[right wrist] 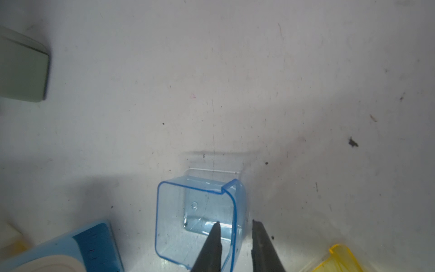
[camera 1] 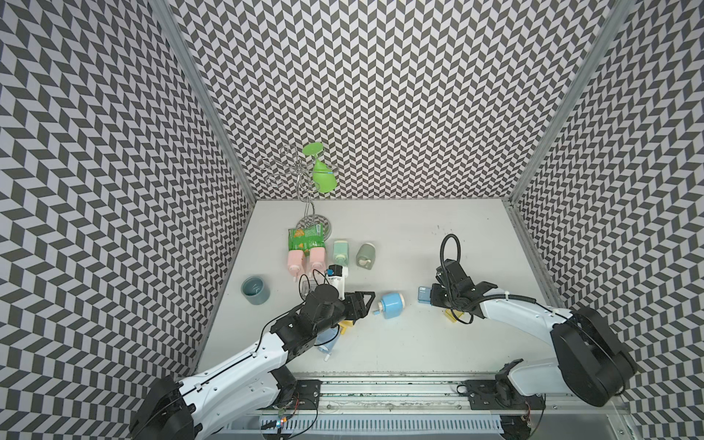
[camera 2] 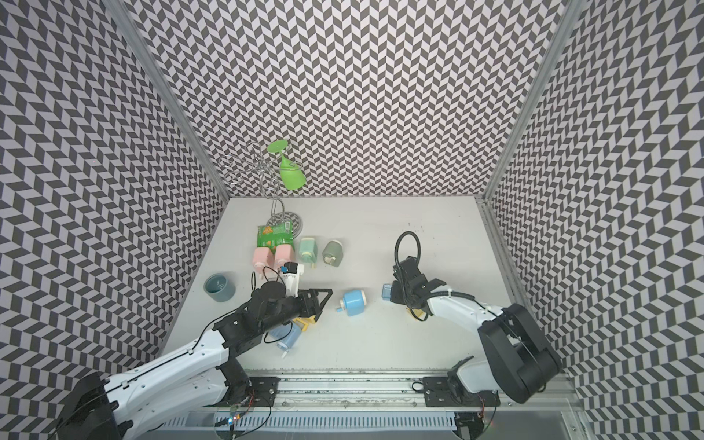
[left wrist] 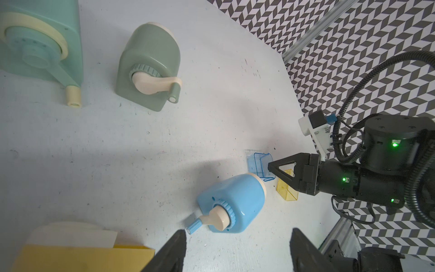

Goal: Put the tray back into the pencil sharpener
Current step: Pick up the container from the center of the board, then place the container at the center of the board.

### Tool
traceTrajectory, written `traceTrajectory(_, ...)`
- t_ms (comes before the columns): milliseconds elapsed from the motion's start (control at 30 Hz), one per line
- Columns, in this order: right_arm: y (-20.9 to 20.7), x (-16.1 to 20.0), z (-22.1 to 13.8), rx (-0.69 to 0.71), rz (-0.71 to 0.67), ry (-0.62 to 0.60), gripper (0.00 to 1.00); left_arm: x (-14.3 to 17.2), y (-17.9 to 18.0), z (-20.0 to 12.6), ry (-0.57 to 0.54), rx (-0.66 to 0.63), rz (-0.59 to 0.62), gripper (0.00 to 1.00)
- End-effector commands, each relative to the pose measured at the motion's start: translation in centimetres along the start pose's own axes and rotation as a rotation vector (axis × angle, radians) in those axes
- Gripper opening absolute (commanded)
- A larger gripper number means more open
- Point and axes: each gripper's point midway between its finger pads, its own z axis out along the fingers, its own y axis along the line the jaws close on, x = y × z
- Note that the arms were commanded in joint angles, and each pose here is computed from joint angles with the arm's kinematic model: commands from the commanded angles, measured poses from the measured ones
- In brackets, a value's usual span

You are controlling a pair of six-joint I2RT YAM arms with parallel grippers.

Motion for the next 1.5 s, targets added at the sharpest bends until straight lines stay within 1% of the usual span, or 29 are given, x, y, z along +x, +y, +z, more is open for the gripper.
traceTrajectory(0, 0.2, -0.9, 0.4, 0.000, -0.026, -0.038, 0.17, -0.2, 0.2, 0.1, -0.024, -0.002, 0.001, 0.71)
traceTrajectory(167, 0.0, -0.7, 0.8, 0.022, -0.078, -0.031, 0.08, 0.0, 0.2, 0.3, -0.012, -0.002, 0.003, 0.71)
traceTrajectory(267, 0.4, -0.3, 0.8, 0.030, -0.113, -0.022, 0.05, 0.3, 0.4, 0.3, -0.002, -0.009, 0.004, 0.72)
traceTrajectory(433, 1.4, 0.6, 0.5, 0.032, -0.166, -0.005, 0.04, 0.7, 0.7, 0.3, 0.010, -0.016, 0.006, 0.72)
traceTrajectory(633, 2.7, 1.6, 0.4, 0.071, -0.269, 0.017, 0.04, 1.0, 1.0, 0.3, 0.017, -0.022, 0.010, 0.72)
traceTrajectory(767, 3.5, 2.6, 0.9, 0.083, -0.315, 0.043, 0.06, 1.0, 0.9, 0.3, 0.023, -0.018, 0.013, 0.72)
traceTrajectory(933, 4.3, 2.8, 0.9, 0.049, -0.319, 0.055, 0.12, 1.4, 0.8, 0.4, 0.040, -0.011, 0.013, 0.72)
traceTrajectory(1100, 5.0, 1.9, -0.6, 0.002, -0.308, 0.009, 0.19, 1.8, 0.5, 0.5, 0.059, 0.003, 0.002, 0.71)
traceTrajectory(1200, 4.7, 1.6, -0.7, -0.015, -0.301, 0.000, 0.23, 2.5, -0.1, 0.7, 0.077, 0.020, -0.005, 0.70)
traceTrajectory(1300, 4.1, 1.9, -0.1, -0.026, -0.292, 0.027, 0.24, 3.2, -0.6, 1.1, 0.096, 0.031, -0.006, 0.68)
traceTrajectory(1467, 5.3, 2.3, 0.2, -0.096, -0.290, 0.052, 0.22, 4.1, -1.0, 1.9, 0.117, 0.038, -0.006, 0.64)
